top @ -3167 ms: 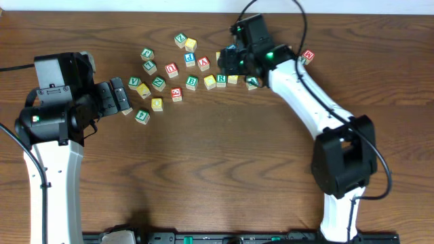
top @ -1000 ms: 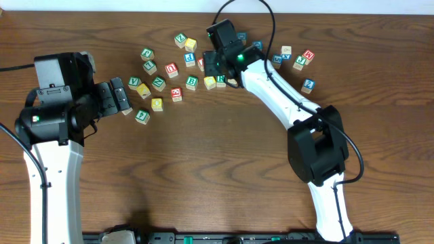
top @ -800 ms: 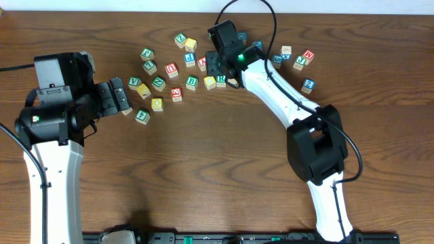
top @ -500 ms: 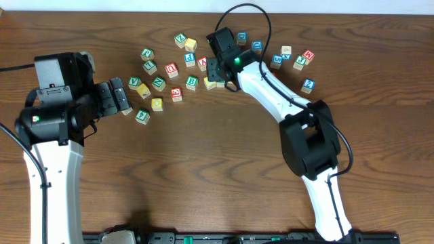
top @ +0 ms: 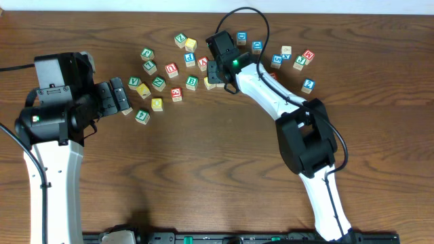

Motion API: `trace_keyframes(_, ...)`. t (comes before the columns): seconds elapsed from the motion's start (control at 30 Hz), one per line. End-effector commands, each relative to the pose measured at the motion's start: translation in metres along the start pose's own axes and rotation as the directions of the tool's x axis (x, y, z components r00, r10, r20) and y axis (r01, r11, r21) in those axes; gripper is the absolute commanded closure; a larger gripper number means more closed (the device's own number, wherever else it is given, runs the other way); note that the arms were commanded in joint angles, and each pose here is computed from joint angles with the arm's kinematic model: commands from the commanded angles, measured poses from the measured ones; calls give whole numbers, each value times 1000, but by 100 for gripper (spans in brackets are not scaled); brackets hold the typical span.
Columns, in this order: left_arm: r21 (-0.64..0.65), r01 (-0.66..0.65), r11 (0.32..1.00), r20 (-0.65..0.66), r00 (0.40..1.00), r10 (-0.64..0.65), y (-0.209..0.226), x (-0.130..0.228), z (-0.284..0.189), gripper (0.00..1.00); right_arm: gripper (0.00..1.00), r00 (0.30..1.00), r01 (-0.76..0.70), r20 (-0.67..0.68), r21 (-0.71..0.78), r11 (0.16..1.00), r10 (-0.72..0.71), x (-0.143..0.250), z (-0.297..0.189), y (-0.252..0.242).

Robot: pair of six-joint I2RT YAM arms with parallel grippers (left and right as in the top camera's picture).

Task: Spell out ROBOT
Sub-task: 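Lower the right gripper and grasp the green R block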

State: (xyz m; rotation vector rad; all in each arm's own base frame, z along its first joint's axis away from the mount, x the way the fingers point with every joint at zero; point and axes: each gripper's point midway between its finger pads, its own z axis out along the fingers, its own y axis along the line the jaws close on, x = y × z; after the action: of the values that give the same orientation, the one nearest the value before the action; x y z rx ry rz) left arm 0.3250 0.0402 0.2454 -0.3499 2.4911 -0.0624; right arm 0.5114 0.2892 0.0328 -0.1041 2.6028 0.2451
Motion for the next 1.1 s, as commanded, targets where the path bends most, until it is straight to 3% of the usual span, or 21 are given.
trace_keyframes(0.0, -6, 13, 1000, 21, 1000, -12, 2, -8, -5, 2, 56, 1000, -15, -20, 29, 999, 15, 10, 14, -4)
trace_keyframes(0.37, -6, 13, 1000, 21, 1000, -12, 2, -8, -5, 2, 60, 999, -12, -34, 49, 999, 14, 14, 14, -9)
trace_keyframes(0.57, -6, 13, 1000, 21, 1000, -12, 1, -8, -5, 2, 67, 1000, -12, -28, 46, 999, 13, 9, 7, -7)
trace_keyframes(1.07, -6, 13, 1000, 21, 1000, -12, 1, -8, -5, 2, 80, 999, -19, 32, 20, 1000, 18, -21, -63, 0)
